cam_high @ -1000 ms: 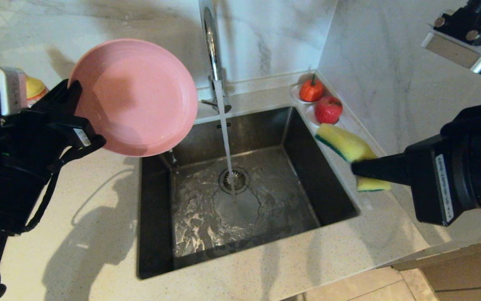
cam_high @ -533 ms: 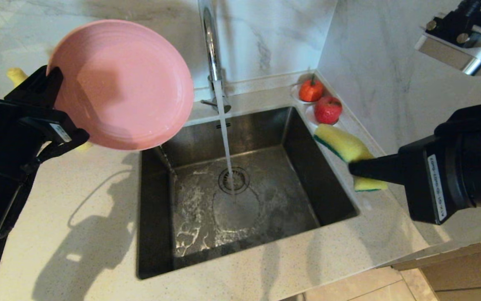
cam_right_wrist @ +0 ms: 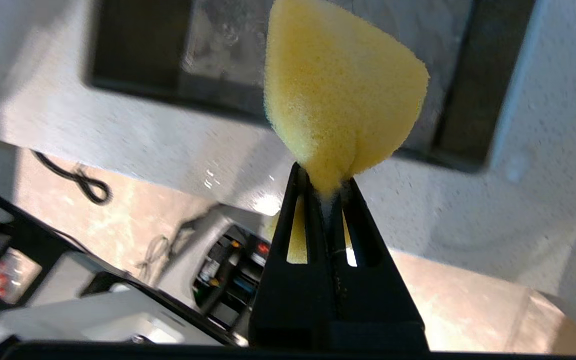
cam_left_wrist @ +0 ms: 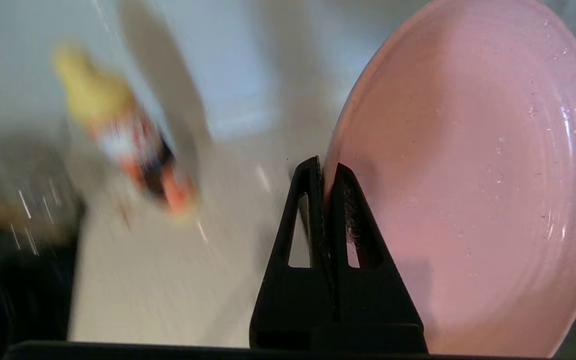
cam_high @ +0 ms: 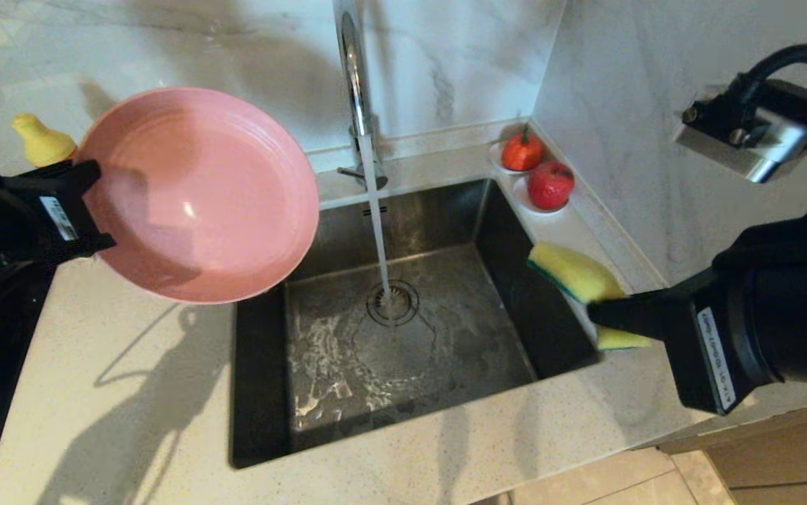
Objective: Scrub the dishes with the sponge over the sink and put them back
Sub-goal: Place the plate on the table
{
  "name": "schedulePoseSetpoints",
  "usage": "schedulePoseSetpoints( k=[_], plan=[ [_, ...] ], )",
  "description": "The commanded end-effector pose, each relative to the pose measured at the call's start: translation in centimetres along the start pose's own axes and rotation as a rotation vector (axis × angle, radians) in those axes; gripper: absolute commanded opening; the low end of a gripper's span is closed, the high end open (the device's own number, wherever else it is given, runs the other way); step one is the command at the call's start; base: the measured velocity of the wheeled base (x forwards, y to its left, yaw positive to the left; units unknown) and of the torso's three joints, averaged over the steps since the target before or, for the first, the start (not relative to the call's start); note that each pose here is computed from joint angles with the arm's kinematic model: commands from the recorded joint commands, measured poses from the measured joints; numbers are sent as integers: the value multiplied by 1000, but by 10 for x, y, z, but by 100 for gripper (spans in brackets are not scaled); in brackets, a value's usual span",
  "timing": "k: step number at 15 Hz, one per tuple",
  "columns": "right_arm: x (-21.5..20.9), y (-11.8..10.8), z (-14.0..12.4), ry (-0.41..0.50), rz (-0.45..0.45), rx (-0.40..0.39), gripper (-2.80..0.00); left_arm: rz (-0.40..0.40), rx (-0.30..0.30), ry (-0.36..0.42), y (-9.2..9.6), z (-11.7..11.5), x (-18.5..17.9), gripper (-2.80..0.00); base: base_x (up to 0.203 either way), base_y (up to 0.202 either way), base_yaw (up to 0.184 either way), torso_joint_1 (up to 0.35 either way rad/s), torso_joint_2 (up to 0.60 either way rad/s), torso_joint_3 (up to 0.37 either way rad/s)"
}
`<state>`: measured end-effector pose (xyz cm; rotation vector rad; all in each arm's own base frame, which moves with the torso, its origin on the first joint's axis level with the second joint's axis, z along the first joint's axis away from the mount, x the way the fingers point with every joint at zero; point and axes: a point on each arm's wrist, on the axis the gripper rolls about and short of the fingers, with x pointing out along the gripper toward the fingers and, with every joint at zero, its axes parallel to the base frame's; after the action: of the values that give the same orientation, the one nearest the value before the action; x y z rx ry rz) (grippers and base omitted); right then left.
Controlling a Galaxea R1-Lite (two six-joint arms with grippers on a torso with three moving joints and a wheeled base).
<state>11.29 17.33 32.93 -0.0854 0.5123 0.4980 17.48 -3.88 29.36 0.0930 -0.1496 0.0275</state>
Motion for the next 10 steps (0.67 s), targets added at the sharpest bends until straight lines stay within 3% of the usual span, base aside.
schedulePoseSetpoints(
  k=[1,3,6,10],
  plan=[
    [1,3,-4,16,2,-16,-280,-11,-85,331,11,10,-35,-280,0,0,0,0,0,0],
    [-5,10,-5,8,32,-54,-280,30,-233,401,16,14,-48,-280,0,0,0,0,0,0],
    [-10,20,-8,-18,9,-96,-280,73,-308,466,15,1,-48,-280,0,0,0,0,0,0],
    [-17,23,-12,-24,44,-116,-280,167,-419,531,19,-10,-42,-280,0,0,0,0,0,0]
  ],
)
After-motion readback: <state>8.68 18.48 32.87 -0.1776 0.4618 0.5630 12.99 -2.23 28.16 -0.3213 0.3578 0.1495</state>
